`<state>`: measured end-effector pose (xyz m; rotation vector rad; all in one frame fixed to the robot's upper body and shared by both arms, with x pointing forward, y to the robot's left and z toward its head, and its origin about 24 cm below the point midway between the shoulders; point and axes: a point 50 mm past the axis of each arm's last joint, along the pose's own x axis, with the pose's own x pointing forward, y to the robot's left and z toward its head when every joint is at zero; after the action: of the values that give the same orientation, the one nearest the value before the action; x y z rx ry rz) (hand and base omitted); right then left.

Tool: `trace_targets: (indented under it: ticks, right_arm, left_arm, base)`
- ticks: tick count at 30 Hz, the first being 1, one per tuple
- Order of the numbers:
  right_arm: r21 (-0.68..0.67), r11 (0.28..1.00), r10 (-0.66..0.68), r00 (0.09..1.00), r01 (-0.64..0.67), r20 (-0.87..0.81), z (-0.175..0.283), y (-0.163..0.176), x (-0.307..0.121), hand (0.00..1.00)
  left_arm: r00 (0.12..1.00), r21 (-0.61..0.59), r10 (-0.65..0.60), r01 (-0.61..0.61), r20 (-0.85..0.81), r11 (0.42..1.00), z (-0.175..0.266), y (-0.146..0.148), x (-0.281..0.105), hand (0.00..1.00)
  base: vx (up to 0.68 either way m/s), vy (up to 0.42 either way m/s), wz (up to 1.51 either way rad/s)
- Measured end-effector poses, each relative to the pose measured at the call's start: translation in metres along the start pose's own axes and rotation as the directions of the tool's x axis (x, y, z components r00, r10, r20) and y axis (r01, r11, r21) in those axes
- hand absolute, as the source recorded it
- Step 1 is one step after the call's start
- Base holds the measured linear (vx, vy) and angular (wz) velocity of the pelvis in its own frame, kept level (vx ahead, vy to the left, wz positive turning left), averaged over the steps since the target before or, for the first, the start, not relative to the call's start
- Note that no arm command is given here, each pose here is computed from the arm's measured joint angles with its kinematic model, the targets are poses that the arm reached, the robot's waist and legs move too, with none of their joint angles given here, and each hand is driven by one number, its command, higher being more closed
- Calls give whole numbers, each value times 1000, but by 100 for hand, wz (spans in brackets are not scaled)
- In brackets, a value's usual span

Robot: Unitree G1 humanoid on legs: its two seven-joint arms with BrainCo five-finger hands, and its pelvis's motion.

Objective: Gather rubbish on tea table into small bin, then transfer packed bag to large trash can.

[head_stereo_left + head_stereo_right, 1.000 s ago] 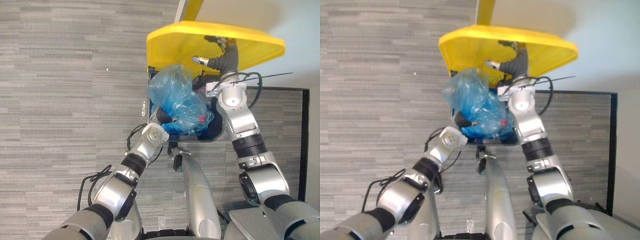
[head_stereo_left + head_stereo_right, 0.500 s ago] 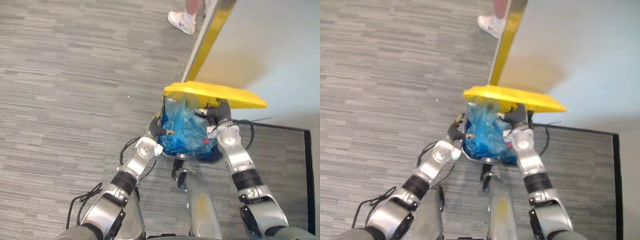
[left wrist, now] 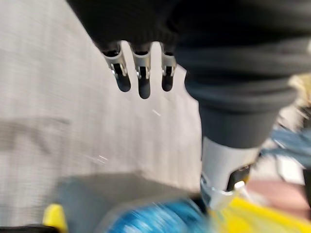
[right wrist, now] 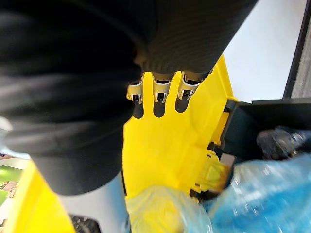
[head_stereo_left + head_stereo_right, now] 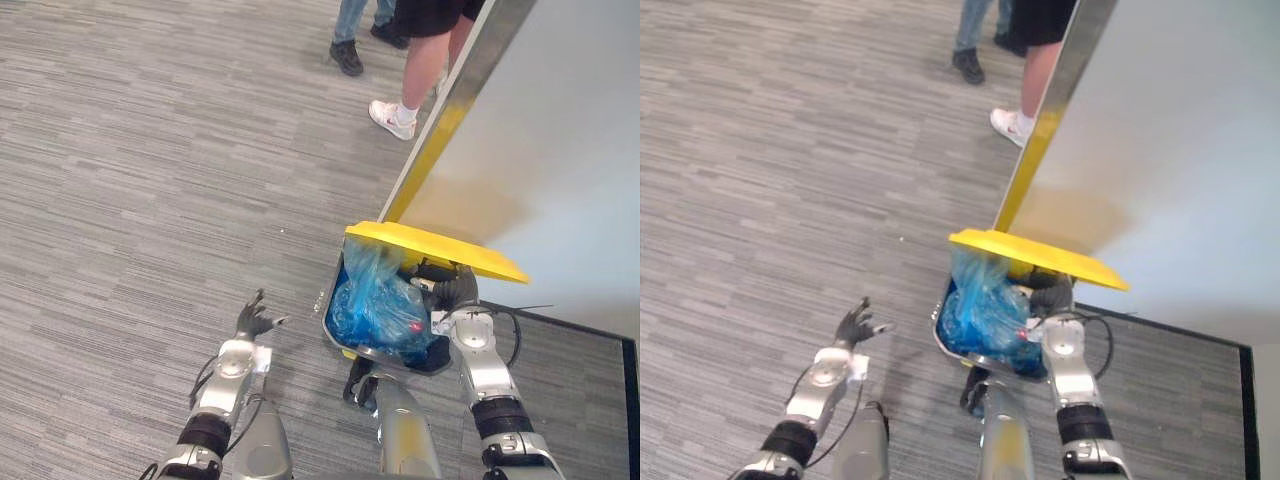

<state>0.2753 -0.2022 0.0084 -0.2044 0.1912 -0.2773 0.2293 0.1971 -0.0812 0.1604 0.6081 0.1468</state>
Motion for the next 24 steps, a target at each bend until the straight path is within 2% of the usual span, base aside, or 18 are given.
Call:
trace_targets:
  ticks: [4, 8, 12, 16, 19, 24]
  right_arm:
    - [46, 999, 31, 994, -26, -109, -30, 14, -22, 0]
    - [42, 996, 85, 939, -76, -334, -88, 29, -56, 0]
    - [-2, 993, 89, 746, -119, -659, -165, 32, -117, 0]
    - [-26, 998, 20, 680, -57, -733, -182, 14, -128, 0]
    - [-26, 1000, -12, 656, -12, -755, -185, 6, -128, 0]
    - [-25, 999, -38, 605, 30, -795, -194, -1, -137, 0]
  left_arm:
    - [982, -35, 28, -35, -186, 999, -44, -2, -10, 0]
    - [950, -130, 59, -103, -305, 986, -74, -10, -23, 0]
    - [926, -145, 89, -151, -366, 978, -91, -8, -33, 0]
    - [894, -223, 93, -208, -438, 952, -102, -19, -38, 0]
    - [880, -235, 61, -192, -470, 953, -110, -30, -43, 0]
    - [866, -244, 75, -222, -495, 944, -117, -27, -49, 0]
  base:
    - [-9, 44, -21]
    - [-60, 108, -46]
    - [-84, -2, -42]
    - [-143, -69, -77]
    - [-167, -44, -35]
    - [-90, 22, 6]
